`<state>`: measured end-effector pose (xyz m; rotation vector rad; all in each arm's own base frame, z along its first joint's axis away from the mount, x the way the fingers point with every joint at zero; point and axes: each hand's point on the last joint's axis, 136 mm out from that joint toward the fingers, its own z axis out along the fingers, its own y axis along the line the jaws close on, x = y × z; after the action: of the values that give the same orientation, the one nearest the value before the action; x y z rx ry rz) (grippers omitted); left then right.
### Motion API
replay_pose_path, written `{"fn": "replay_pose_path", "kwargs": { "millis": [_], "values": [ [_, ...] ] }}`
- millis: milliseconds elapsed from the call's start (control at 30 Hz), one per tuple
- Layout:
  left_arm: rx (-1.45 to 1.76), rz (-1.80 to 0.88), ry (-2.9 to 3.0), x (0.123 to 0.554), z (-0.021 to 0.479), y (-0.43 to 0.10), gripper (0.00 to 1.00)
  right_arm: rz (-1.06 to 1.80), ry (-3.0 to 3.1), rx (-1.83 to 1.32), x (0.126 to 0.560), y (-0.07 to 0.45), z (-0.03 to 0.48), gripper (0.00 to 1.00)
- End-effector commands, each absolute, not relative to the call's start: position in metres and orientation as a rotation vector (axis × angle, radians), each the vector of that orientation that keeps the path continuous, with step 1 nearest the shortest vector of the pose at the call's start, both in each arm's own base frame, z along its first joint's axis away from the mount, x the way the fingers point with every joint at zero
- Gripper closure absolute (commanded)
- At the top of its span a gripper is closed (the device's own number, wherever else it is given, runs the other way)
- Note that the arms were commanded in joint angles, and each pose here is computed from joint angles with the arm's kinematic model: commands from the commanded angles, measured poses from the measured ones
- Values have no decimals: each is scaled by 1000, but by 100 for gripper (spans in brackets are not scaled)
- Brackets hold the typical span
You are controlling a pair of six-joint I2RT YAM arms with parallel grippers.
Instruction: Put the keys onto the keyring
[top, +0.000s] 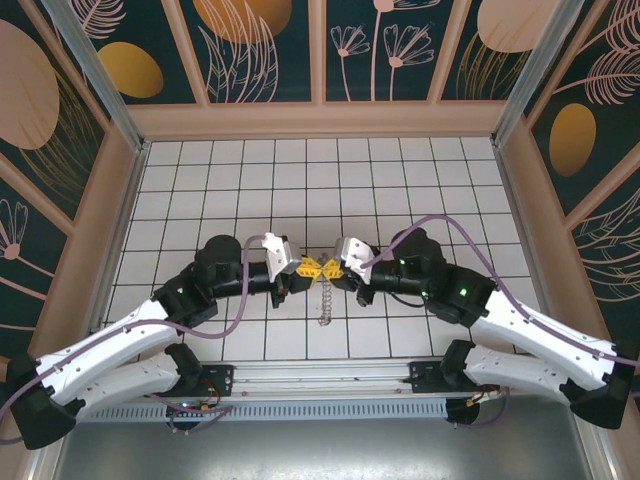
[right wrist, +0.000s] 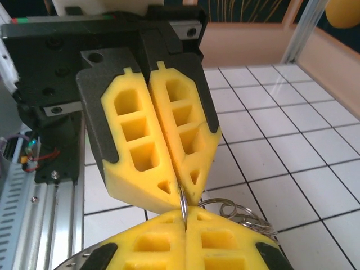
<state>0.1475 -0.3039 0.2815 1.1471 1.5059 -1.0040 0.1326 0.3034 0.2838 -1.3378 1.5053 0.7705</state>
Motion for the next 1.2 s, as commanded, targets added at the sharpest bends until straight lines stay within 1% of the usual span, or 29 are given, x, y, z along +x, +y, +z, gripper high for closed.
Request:
{"fn": "replay_pose_path", "kwargs": {
  "millis": [0,33,100,200,233,333,400,467,833,967,1167],
  "values": [
    [1191,-973,1461,146,292,-309,91,794,1455,-1407,127,319,287,100],
    [1194,-978,1459,146,291,-310,91,799,1453,-1413,126,320,286,100],
    [1200,-995,1453,144,289,-312,100,805,1456,-1419,126,321,285,100],
    [1187,-1045,1399,137,296,-311,100,805,1461,-1409,126,320,286,100],
    [1171,-1059,1373,135,301,-310,100,812,1458,-1403,125,319,287,97],
    [1129,-1087,1311,130,315,-305,100,841,1440,-1366,121,314,292,80],
    [1107,-1104,1274,127,323,-302,100,862,1428,-1337,118,309,295,73],
    [1095,-1121,1246,124,329,-301,100,879,1426,-1315,116,305,296,70],
    [1084,-1161,1179,118,344,-300,100,926,1430,-1270,111,295,293,68],
    [1088,-1168,1168,116,346,-300,100,946,1387,-1265,108,295,301,70],
    [1085,-1186,1148,112,349,-297,100,971,1336,-1264,101,292,308,75]
  ]
}}
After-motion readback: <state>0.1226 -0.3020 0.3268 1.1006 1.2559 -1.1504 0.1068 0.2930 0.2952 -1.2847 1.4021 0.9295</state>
